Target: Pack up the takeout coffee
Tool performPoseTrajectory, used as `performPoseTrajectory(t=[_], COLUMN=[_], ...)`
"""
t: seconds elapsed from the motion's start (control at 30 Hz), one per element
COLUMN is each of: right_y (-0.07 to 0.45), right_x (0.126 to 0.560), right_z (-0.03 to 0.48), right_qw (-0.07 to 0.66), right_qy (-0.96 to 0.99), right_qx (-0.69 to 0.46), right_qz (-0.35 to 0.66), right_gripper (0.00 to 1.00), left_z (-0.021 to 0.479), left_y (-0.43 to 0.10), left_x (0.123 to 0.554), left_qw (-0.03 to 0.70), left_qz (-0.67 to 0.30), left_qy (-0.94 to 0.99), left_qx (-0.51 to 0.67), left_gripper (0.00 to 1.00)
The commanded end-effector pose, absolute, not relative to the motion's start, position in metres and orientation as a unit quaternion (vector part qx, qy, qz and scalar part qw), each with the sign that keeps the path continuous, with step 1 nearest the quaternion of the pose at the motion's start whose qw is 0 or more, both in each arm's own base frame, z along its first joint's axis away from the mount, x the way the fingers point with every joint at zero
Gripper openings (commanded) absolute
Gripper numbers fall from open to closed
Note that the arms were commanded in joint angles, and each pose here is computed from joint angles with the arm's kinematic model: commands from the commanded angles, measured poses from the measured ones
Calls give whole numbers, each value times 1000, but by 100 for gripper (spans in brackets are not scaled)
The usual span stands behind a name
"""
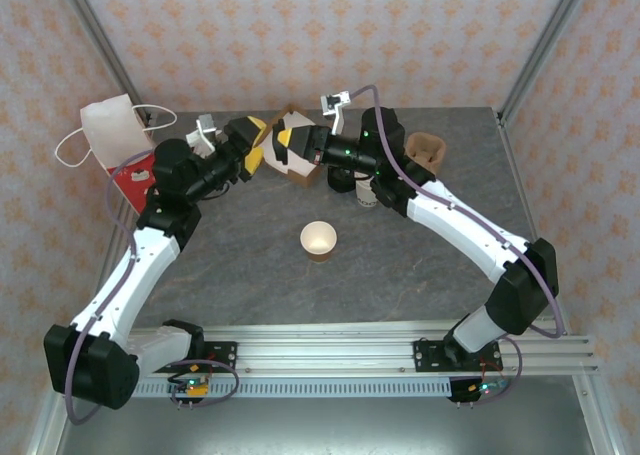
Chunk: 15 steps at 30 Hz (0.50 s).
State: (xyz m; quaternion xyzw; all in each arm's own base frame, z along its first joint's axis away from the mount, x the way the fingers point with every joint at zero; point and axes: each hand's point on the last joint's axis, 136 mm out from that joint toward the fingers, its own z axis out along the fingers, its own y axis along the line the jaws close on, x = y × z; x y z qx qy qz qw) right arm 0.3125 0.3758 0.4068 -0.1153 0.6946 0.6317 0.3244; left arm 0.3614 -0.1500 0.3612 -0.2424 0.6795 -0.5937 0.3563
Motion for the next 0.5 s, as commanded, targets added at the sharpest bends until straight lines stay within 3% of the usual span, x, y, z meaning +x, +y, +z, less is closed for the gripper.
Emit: performPoseTrajectory(t=[0.0, 0.47], right_y=[378, 381], right_x=[303, 304], right_z=[424, 413], right_qw=[323, 319], right_qy=[662, 669], right_qx=[-135, -142], right_qz=[662, 656], right_gripper=[15, 15], left_z=[389, 393], left_y=[-162, -168], left_x=[355, 350], left_qw=[354, 341], left_qz=[-632, -647], left_qy=[659, 651], left_qx=[-204, -201], left_gripper=[90, 92])
